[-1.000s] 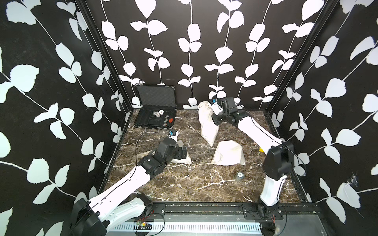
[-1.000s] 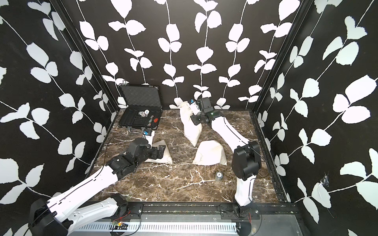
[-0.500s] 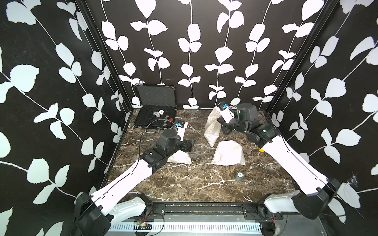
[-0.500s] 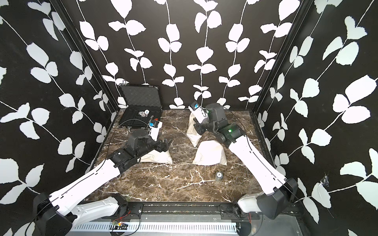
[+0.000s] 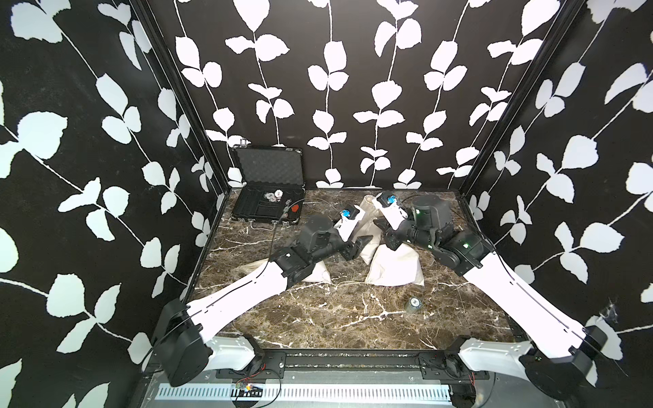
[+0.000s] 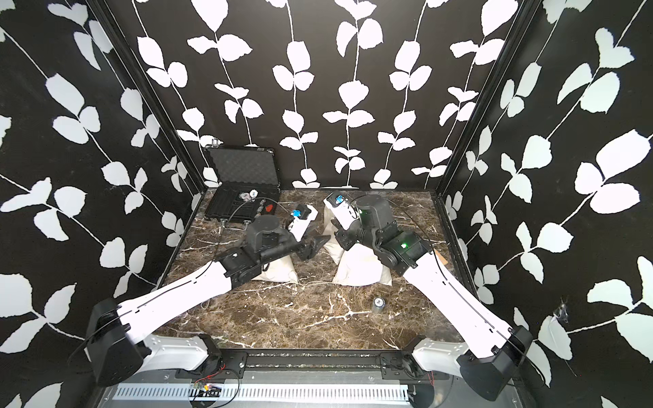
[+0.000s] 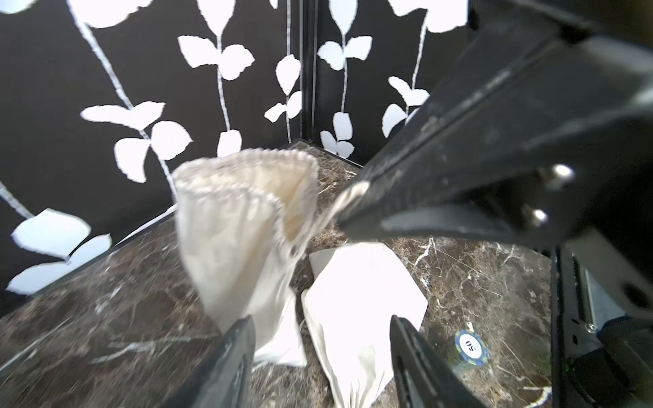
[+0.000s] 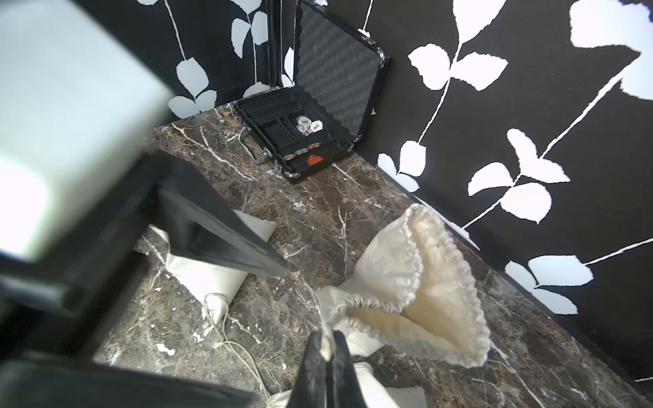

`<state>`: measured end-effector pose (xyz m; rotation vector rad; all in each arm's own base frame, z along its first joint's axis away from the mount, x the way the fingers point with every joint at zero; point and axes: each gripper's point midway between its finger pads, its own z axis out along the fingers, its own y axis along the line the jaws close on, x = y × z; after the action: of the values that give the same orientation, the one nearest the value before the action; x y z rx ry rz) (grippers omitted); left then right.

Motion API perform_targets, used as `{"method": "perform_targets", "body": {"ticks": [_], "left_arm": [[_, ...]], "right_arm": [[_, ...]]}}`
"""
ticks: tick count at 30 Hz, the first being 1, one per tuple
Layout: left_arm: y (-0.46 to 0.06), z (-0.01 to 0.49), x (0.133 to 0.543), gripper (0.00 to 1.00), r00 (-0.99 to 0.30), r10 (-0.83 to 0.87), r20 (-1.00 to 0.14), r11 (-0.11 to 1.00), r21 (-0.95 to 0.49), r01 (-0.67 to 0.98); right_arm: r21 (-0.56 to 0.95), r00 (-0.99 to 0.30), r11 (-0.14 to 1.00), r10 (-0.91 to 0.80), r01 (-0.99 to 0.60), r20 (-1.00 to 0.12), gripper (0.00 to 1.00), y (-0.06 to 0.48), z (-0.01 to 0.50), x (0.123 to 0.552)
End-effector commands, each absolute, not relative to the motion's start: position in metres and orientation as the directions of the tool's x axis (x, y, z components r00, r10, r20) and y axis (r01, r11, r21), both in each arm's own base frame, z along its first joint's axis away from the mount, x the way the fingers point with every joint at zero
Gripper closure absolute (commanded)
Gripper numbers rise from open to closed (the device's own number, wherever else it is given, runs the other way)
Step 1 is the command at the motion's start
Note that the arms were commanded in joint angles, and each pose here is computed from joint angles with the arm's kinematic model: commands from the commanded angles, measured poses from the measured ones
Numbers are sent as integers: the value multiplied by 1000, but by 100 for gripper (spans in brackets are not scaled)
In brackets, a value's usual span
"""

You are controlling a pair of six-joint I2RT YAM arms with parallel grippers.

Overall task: Close the soil bag
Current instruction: Move the soil bag to the center of the board.

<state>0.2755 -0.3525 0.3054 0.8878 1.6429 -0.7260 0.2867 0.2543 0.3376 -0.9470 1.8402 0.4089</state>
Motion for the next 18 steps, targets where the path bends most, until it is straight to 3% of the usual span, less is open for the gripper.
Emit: {"method": "perform_targets", "body": {"ticks": [1, 6, 11, 18], "left_arm": [[-363, 343, 282, 40, 13, 119, -993, 520, 73, 851], [-371, 346, 295, 52, 75, 95, -993, 541, 114, 833], [-376, 351, 295, 57, 118, 58, -991, 529, 131, 839], [-393, 328, 293, 73, 86, 79, -993, 459, 113, 881]], "right_arm": [[-116, -170, 641, -367, -759, -914, 100, 255, 357, 279], [-114, -162, 638, -357, -762, -920, 100, 253, 361, 275], [-113, -162, 636, -357, -763, -920, 100, 253, 361, 274], [-109, -152, 627, -347, -771, -925, 100, 255, 367, 272]]}}
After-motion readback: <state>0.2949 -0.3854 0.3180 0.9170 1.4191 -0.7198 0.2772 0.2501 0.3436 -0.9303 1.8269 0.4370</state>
